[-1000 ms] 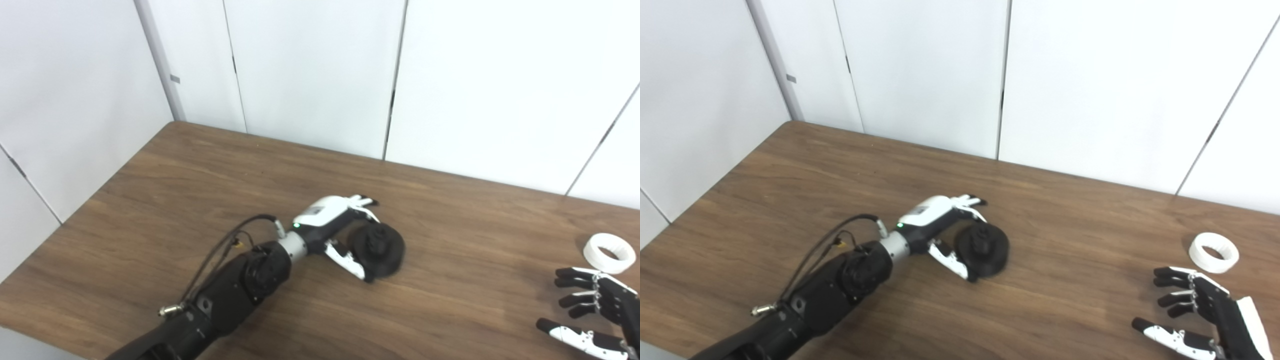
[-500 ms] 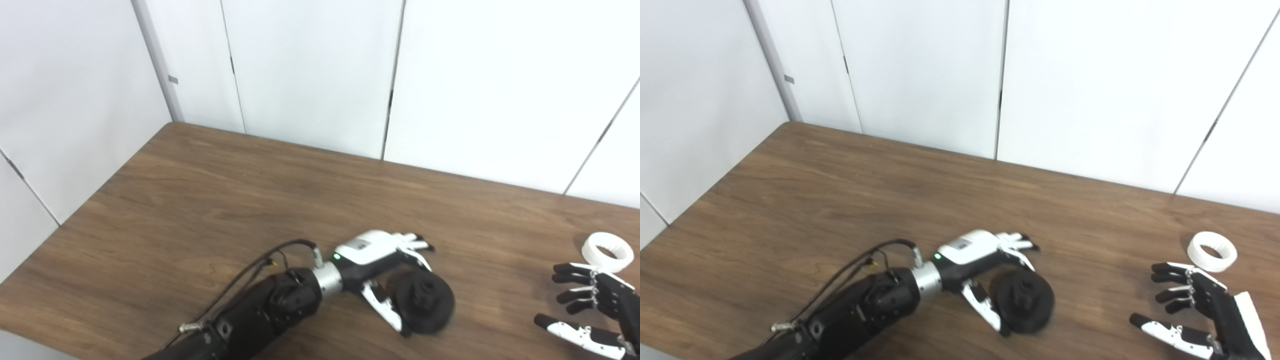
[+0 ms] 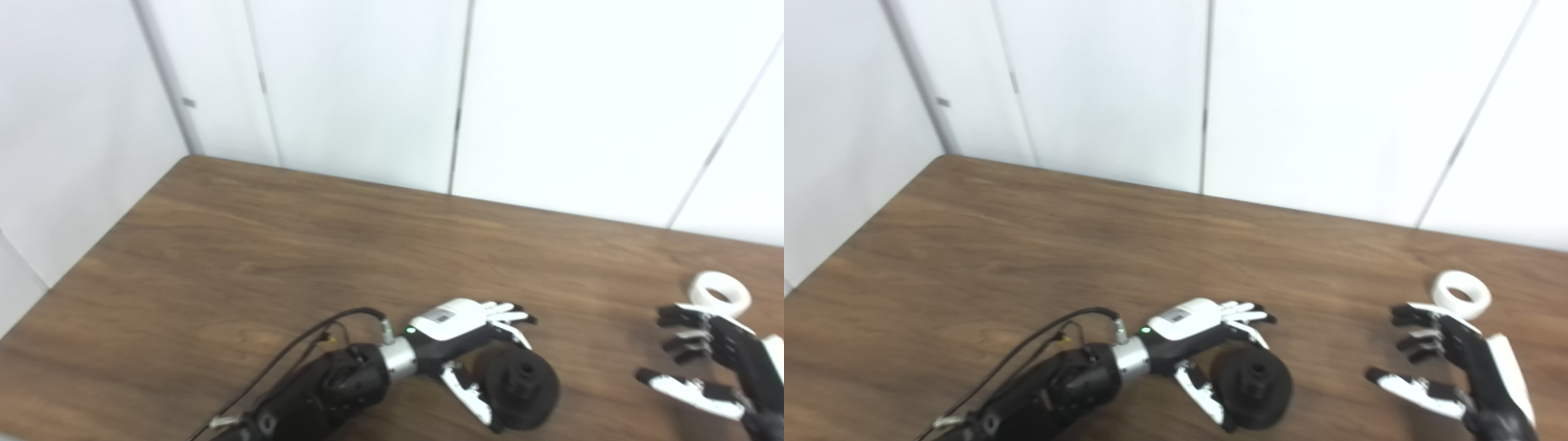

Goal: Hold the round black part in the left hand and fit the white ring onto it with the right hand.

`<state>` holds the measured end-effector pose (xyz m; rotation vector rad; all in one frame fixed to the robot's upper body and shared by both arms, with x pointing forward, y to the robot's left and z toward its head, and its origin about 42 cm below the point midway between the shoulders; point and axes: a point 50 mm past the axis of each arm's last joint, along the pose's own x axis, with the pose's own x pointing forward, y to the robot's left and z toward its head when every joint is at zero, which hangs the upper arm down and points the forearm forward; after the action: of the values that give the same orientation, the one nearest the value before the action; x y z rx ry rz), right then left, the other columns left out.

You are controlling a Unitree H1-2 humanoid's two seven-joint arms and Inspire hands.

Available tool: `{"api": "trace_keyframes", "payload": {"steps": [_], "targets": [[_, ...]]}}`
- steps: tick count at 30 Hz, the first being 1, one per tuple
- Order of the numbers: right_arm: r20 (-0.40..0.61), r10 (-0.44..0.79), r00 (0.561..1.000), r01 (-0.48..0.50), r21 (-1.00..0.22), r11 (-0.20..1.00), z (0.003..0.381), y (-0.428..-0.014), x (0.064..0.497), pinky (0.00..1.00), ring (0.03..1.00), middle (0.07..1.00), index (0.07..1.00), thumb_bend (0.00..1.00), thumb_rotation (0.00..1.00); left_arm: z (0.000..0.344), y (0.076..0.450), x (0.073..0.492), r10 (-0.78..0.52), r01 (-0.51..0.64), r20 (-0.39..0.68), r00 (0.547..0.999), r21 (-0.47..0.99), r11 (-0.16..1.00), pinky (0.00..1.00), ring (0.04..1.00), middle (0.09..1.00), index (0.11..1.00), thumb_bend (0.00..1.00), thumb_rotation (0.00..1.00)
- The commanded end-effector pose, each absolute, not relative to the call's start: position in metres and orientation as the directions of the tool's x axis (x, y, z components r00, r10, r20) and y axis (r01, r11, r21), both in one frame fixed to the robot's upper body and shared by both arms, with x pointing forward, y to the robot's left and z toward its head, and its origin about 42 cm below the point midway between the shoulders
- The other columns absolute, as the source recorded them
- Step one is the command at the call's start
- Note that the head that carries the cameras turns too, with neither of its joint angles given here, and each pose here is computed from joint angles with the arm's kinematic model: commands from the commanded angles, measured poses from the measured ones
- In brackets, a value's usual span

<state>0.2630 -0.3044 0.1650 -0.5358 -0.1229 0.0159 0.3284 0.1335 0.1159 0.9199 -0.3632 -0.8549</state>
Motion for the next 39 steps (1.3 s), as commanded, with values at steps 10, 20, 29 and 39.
{"api": "trace_keyframes", "payload": {"steps": [10,20,29,39], "targets": [[0.259,0.097,0.961,0.051,-0.51,0.859,0.202,-0.263,0.283,0.45,0.523,0.646,0.651,0.65,0.0,0.102,0.177,0.315,-0.784,0.574,-0.253,0.568,0.804,0.156,0.98,1.0,0.955,0.491,0.52,0.08],[0.282,0.095,0.955,0.062,-0.502,0.862,0.212,-0.246,0.295,0.44,0.53,0.664,0.644,0.65,0.0,0.106,0.196,0.317,-0.783,0.581,-0.258,0.566,0.799,0.157,0.95,0.997,0.951,0.49,0.52,0.07],[0.377,0.08,0.923,0.164,-0.572,0.804,0.245,-0.247,0.326,0.44,0.532,0.652,0.64,0.62,0.0,0.104,0.211,0.317,-0.782,0.59,-0.273,0.56,0.794,0.145,0.92,0.985,0.943,0.489,0.52,0.07],[0.36,0.048,0.932,0.294,-0.826,0.481,0.285,-0.28,0.366,0.52,0.636,0.704,0.668,0.63,0.19,0.104,0.22,0.316,-0.789,0.6,-0.275,0.549,0.787,0.144,0.94,0.999,0.941,0.49,0.52,0.07]]}}
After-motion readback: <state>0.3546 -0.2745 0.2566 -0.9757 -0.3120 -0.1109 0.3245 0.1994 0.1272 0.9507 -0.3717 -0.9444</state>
